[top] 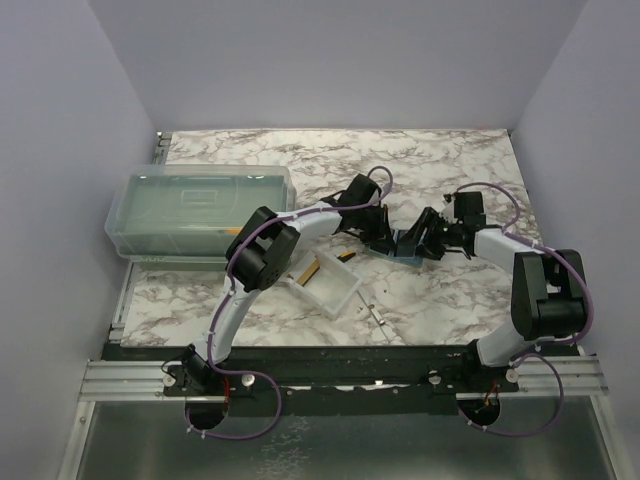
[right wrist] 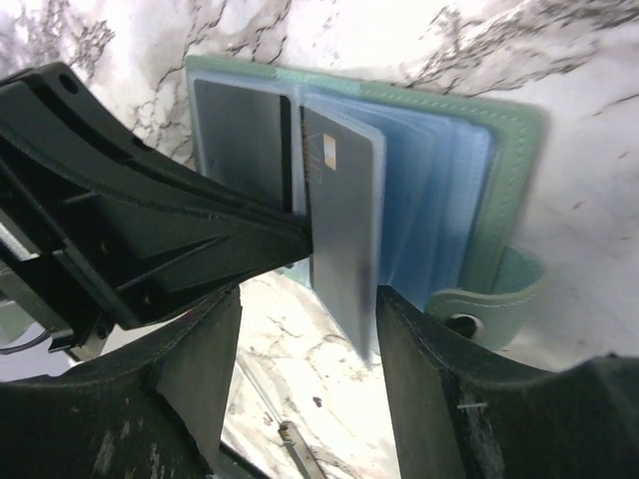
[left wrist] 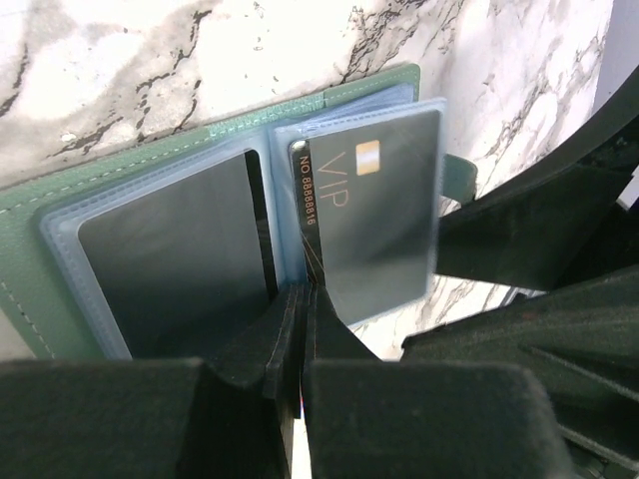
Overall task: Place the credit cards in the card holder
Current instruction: Turn over the card slot in the card holder.
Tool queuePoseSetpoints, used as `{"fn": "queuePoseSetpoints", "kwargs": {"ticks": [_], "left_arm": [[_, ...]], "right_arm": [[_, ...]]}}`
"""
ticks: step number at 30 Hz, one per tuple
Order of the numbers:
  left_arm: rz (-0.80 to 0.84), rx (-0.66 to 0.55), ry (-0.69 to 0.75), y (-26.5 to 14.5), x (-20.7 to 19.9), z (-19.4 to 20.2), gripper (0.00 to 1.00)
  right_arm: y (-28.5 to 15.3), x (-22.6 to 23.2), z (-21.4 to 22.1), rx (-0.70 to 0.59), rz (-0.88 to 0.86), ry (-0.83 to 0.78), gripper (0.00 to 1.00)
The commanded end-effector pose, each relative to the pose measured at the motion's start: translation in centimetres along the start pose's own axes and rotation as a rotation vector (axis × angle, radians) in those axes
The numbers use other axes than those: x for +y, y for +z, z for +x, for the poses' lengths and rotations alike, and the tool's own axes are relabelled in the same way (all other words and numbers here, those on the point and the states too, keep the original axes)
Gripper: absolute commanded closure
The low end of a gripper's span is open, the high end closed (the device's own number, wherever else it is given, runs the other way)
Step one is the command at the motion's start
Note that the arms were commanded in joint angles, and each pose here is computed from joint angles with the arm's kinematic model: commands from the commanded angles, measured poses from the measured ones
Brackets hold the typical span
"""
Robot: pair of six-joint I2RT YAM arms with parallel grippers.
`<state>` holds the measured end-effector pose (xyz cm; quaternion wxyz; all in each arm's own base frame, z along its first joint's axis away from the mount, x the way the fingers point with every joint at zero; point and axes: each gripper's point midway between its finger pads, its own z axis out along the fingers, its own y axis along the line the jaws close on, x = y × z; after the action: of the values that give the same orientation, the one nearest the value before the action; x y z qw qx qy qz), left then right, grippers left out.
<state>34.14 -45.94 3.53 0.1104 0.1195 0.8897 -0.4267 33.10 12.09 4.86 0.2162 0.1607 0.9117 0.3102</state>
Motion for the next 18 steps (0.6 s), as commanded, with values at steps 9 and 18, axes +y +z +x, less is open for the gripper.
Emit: {"fn": "queuePoseSetpoints", "kwargs": {"ticks": [9, 18], "left_arm": [[-0.024, 0.004, 0.003, -1.1, 0.0, 0.5, 0.95], [-0.024, -0.029, 0.003, -3.0, -0.7, -0.6, 0.88]], "right_arm": [[-0.4, 3.3, 0.4, 0.008, -0.178, 0.033, 0.42], [-0.5, 3.7, -0.2, 0.004, -0.189, -0.002, 0.41]]}}
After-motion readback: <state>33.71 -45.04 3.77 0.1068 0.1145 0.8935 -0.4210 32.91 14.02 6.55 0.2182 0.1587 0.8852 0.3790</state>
